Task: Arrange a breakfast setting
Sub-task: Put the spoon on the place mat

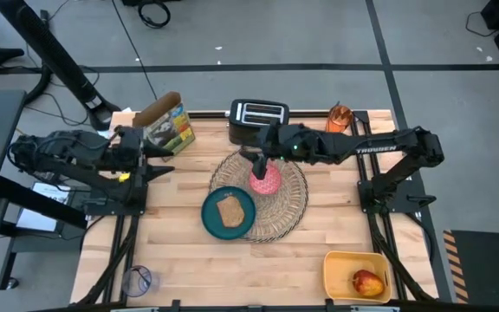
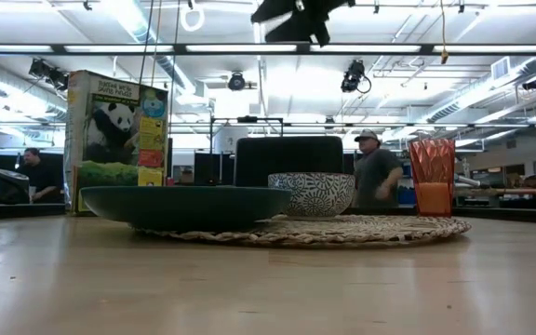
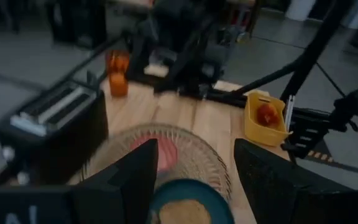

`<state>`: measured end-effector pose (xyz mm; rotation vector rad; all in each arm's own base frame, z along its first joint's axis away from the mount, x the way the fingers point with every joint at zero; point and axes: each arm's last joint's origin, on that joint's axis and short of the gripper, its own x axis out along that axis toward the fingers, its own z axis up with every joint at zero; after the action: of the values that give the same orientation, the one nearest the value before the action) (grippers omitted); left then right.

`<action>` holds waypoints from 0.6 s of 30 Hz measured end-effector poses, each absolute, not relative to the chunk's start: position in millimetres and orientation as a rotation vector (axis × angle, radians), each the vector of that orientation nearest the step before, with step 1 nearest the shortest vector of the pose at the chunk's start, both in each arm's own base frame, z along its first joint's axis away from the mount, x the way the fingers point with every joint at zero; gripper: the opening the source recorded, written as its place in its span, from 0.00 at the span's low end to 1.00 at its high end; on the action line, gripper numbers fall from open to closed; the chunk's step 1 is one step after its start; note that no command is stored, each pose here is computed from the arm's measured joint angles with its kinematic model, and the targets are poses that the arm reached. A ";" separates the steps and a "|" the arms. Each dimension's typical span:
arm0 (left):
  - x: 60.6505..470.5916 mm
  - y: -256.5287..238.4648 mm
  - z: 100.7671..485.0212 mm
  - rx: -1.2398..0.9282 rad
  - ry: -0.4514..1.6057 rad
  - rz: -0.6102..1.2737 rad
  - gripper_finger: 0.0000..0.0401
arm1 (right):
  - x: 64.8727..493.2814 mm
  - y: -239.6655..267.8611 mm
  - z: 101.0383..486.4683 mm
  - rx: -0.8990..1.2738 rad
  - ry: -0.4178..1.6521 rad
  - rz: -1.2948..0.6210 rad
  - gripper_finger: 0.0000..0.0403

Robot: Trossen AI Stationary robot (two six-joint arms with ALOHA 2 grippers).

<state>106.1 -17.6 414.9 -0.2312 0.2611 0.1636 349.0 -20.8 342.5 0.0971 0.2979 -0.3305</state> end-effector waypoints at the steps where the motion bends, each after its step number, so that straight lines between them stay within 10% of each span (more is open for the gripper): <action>1: 106.7 -18.2 415.9 -0.260 0.284 0.157 0.55 | 348.6 -21.9 348.3 0.106 0.295 -0.326 0.67; 18: 120.7 -67.1 451.5 -0.848 1.120 -0.262 0.48 | 335.1 -35.2 347.3 -0.010 0.473 -0.376 0.66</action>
<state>120.7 -67.1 451.5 -0.8479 1.1202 -0.2623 335.1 -35.2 347.3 -0.0099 0.4730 -0.3757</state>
